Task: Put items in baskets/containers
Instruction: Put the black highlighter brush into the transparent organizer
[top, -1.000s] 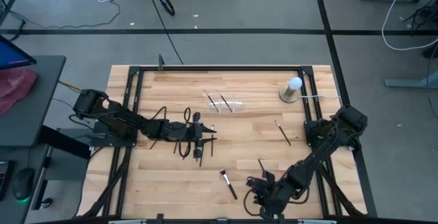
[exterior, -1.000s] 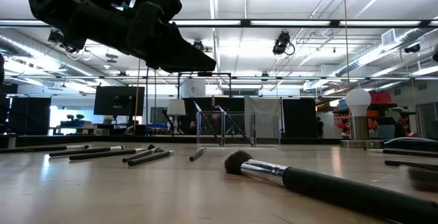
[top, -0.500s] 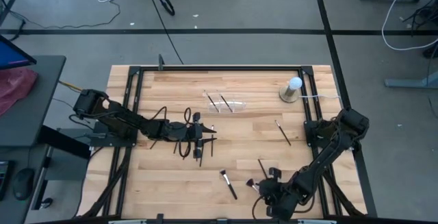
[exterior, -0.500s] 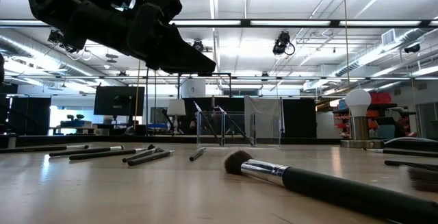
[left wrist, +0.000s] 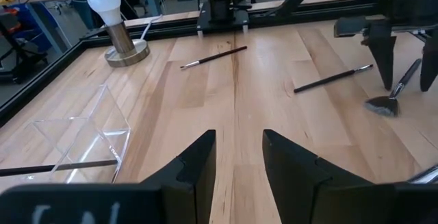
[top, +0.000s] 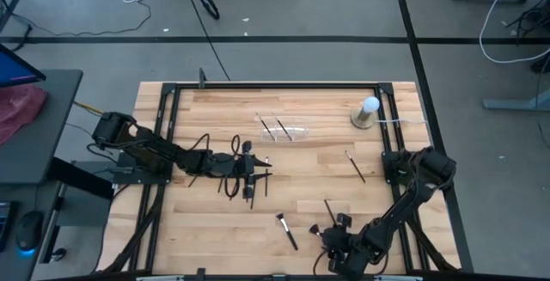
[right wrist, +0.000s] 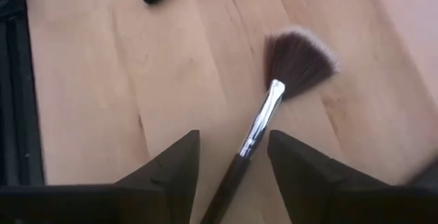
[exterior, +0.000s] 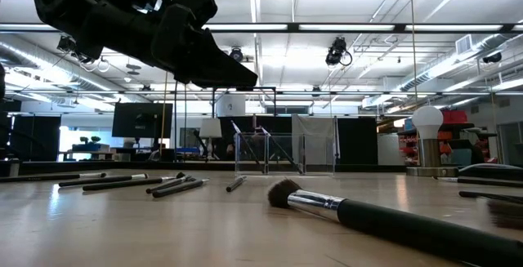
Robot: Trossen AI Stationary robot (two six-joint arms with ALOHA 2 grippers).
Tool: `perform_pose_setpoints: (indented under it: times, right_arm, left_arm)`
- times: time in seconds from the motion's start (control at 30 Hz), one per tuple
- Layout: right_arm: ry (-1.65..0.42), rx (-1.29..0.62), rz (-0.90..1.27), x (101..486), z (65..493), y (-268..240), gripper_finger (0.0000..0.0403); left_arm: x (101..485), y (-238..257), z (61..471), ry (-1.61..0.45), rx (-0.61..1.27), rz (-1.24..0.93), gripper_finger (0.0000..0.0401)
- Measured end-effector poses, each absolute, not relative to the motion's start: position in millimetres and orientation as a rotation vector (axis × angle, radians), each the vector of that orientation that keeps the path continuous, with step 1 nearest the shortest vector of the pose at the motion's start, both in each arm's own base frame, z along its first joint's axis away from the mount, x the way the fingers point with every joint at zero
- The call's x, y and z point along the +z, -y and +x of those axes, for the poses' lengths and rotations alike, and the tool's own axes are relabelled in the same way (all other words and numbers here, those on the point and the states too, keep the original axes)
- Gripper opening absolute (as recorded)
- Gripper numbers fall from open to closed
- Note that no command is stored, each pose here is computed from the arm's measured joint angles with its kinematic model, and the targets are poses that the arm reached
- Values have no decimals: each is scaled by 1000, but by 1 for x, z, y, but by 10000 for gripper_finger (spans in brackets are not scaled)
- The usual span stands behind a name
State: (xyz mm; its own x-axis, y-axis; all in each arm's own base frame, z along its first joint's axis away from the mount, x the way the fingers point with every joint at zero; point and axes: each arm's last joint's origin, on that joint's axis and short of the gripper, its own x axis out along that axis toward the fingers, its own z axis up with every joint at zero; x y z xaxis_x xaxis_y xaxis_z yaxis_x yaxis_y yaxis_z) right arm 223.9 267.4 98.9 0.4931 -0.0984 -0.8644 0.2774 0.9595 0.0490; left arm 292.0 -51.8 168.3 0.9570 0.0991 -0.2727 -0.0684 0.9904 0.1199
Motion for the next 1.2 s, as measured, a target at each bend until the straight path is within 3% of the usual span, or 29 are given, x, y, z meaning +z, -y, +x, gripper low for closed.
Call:
perform_pose_setpoints:
  times: [0.53, 0.93, 1.2]
  right_arm:
    - [-958, -271, 30, 85, 221, -267, 16]
    - [-825, -326, 64, 103, 223, -260, 11]
    - [-567, -325, 24, 144, 243, -255, 10]
  left_arm:
    - [168, 52, 292, -282, 85, 109, 126]
    - [169, 53, 292, -277, 72, 107, 126]
    - [177, 62, 293, -182, -101, 149, 126]
